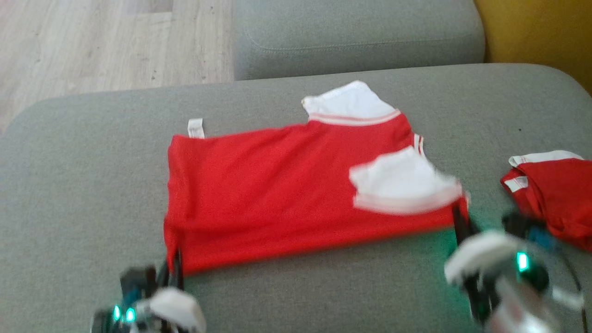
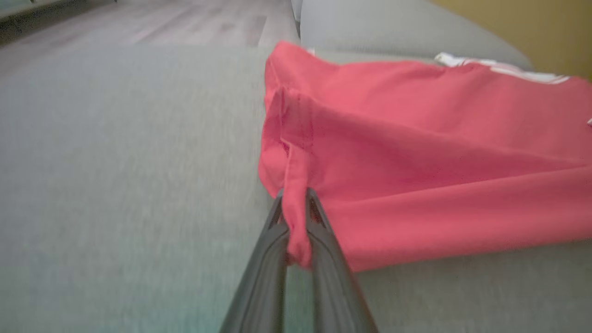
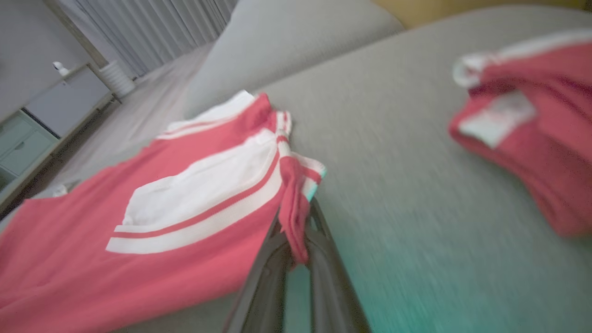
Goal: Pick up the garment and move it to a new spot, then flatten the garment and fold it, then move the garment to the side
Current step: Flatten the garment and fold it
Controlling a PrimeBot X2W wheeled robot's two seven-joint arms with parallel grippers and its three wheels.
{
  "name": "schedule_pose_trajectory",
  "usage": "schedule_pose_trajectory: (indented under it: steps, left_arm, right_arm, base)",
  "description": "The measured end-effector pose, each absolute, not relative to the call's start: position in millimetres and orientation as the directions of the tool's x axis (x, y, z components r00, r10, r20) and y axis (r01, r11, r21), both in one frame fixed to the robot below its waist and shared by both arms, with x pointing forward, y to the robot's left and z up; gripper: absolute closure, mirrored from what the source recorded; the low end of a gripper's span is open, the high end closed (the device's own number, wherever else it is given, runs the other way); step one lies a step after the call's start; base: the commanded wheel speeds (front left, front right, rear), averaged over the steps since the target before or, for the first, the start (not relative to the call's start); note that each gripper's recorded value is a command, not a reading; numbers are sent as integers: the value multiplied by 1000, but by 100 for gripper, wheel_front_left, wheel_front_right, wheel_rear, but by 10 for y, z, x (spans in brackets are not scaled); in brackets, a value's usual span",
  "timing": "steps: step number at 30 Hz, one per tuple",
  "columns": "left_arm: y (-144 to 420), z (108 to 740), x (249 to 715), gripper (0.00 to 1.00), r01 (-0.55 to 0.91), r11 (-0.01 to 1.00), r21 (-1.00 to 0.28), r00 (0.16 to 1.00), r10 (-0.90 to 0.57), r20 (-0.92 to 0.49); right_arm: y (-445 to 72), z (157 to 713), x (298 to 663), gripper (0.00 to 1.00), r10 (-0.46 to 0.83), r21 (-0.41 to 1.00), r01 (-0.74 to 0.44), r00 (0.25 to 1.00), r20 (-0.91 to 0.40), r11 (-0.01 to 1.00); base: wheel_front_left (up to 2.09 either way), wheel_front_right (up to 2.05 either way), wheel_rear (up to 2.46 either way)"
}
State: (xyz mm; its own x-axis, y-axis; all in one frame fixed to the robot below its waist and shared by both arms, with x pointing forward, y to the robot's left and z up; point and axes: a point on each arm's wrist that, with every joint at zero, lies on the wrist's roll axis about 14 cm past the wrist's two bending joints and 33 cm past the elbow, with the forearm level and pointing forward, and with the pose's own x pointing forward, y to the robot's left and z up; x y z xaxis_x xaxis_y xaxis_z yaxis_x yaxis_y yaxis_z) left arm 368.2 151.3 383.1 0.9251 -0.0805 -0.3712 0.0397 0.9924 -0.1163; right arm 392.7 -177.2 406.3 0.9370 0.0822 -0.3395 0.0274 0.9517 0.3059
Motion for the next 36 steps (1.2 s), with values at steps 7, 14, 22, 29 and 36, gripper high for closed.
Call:
schedule_pose_trajectory:
  steps: [7,14,22,29,36]
  left_arm:
    - [1477,3549,3452,100,25,990,-136,889,-84,-449]
    - [1440,3688,3695,0,41,992,-121,912,-87,-400]
    - [1497,3916,4171,0,70,996,-54,937,-84,-339]
    - [1709,4193,4898,0,140,989,56,942,-116,-316]
    - [1754,4049,5238,0,193,979,70,890,-144,-433]
  right_arm:
    - [-1810,3647,3518,58,75,327,83,894,-442,941]
    - [-1879,3795,3754,0,58,316,72,922,-383,946]
    - [-1824,4053,4221,0,77,292,15,950,-302,956]
    - [-1681,4271,4740,0,131,253,-69,962,-239,965]
    - [-1575,4324,5087,0,172,222,-123,961,-218,967]
  base:
    - [0,0,0]
    - [0,0,0]
    - [0,0,0]
    - [0,0,0]
    - [0,0,0]
